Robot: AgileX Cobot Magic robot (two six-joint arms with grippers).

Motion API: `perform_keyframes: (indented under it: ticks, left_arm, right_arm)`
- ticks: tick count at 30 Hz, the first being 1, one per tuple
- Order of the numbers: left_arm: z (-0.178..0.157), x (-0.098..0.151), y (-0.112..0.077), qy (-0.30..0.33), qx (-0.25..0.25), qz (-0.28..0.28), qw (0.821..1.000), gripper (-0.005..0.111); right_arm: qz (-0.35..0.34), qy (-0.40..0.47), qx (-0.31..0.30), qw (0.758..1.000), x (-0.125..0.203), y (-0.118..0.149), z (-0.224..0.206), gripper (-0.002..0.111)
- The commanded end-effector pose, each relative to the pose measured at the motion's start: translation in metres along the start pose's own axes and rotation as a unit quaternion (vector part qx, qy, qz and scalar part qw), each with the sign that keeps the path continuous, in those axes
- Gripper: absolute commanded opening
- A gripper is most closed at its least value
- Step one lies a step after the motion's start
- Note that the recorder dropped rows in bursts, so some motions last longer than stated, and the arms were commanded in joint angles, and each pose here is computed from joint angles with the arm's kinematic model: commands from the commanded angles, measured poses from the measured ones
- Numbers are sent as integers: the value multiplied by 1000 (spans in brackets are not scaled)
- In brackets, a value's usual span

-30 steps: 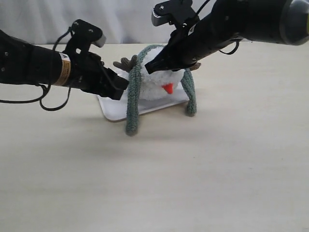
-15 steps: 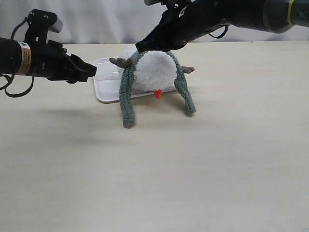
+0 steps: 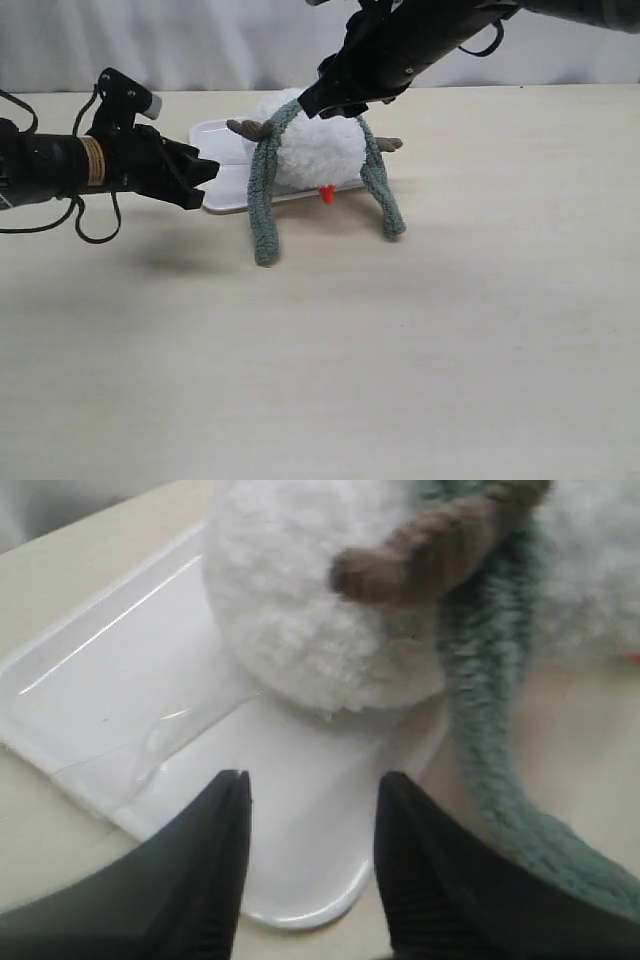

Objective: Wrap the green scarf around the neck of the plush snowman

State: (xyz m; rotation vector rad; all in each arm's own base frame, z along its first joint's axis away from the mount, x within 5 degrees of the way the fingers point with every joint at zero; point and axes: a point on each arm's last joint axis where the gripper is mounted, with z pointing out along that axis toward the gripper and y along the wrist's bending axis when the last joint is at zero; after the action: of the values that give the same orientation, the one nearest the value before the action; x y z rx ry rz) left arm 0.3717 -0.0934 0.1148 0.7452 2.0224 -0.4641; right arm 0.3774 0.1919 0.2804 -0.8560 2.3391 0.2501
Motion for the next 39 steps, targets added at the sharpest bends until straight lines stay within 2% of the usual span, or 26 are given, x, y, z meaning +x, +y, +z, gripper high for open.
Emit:
perform_keyframes:
  ticks: [1, 4, 6, 11, 13, 16, 19, 24, 26, 31, 33, 35, 39]
  left_arm:
    - [12, 15, 10, 2, -41, -53, 998, 17]
    - [17, 18, 1, -9, -1, -35, 999, 0]
    - [22, 16, -6, -19, 18, -23, 999, 0]
    - [35, 11, -6, 60, -32, -11, 998, 0]
    - [39, 7, -11, 85, -38, -1, 996, 0]
    - [46, -1, -16, 111, -44, 8, 993, 0]
    - [48, -6, -13, 134, -71, -6, 988, 0]
    - [44, -17, -11, 138, -61, -41, 988, 0]
    - [38, -27, -9, 129, -74, -73, 986, 0]
    - [19, -51, -4, 95, -88, -77, 989, 0]
    - [12, -57, 3, 86, -116, -75, 987, 0]
    - [4, -60, 14, 81, -174, -69, 979, 0]
    - [-17, -58, 39, 85, -324, -55, 941, 0]
  right_arm:
    - [-1, 19, -8, 1000, 2, 2, -5, 48]
    - [1, 12, -8, 1000, 1, 2, -5, 47]
    - [2, 13, -9, 1000, 1, 3, -5, 47]
    - [5, 27, -14, 1000, 4, 4, -5, 47]
    - [5, 29, -15, 999, 4, 4, -5, 47]
    - [9, 29, -15, 999, 4, 4, -5, 47]
    - [10, 29, -15, 999, 4, 4, -5, 47]
    - [10, 33, -16, 999, 5, 4, -5, 47]
    - [10, 33, -16, 999, 5, 4, -5, 47]
    - [15, 39, -18, 999, 6, 4, -5, 47]
    - [19, 40, -18, 999, 6, 4, -5, 47]
    - [19, 41, -19, 999, 6, 5, -5, 47]
    - [19, 43, -19, 999, 7, 5, -5, 47]
